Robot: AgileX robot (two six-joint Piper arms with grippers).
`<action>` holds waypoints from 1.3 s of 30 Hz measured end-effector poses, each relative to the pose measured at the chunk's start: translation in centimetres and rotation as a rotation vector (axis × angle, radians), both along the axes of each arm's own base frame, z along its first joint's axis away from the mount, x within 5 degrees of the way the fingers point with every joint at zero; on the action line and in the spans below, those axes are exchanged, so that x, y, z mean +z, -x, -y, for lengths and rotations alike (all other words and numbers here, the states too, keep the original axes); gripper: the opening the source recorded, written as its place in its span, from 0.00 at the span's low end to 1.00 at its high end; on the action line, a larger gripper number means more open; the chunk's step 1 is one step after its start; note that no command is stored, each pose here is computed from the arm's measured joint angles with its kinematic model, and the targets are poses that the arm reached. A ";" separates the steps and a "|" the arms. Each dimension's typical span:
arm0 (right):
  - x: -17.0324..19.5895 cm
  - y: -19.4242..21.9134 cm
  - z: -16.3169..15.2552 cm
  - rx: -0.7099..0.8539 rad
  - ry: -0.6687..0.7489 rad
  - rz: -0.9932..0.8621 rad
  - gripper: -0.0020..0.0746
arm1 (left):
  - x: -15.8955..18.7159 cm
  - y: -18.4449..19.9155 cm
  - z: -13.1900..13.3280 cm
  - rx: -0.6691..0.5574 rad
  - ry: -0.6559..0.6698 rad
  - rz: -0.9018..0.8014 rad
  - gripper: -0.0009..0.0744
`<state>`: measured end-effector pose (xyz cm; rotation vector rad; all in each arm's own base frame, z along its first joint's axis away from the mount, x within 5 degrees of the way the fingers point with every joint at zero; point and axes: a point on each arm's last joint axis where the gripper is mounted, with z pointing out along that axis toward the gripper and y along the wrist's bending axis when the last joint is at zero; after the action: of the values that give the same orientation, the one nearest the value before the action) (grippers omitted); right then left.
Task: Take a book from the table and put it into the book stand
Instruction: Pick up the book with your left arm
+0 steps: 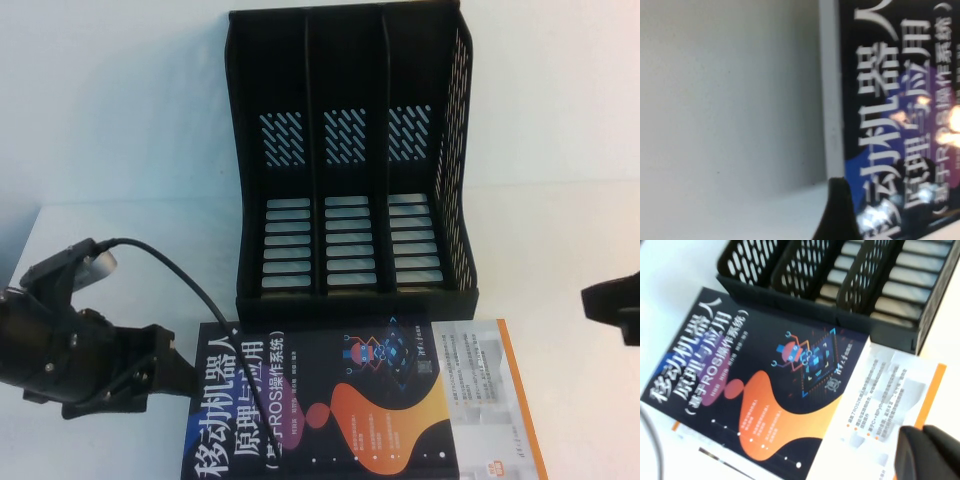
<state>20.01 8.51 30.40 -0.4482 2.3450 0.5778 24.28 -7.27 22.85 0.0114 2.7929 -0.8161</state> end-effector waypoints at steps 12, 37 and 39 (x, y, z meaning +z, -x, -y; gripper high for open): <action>3.7 5.8 1.8 -0.009 -0.027 0.098 0.03 | -3.0 -2.7 -1.8 0.052 0.227 -0.087 0.60; 3.9 8.1 2.6 -0.027 0.014 0.056 0.03 | -8.5 -4.4 -1.8 0.053 0.334 -0.216 0.54; 3.9 8.1 2.6 -0.028 0.013 0.055 0.03 | -8.9 -4.5 -1.6 0.040 0.363 -0.218 0.54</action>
<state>11.87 5.90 34.30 -0.4316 2.3005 0.5306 28.78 -5.63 13.97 -0.2049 2.7810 -1.3748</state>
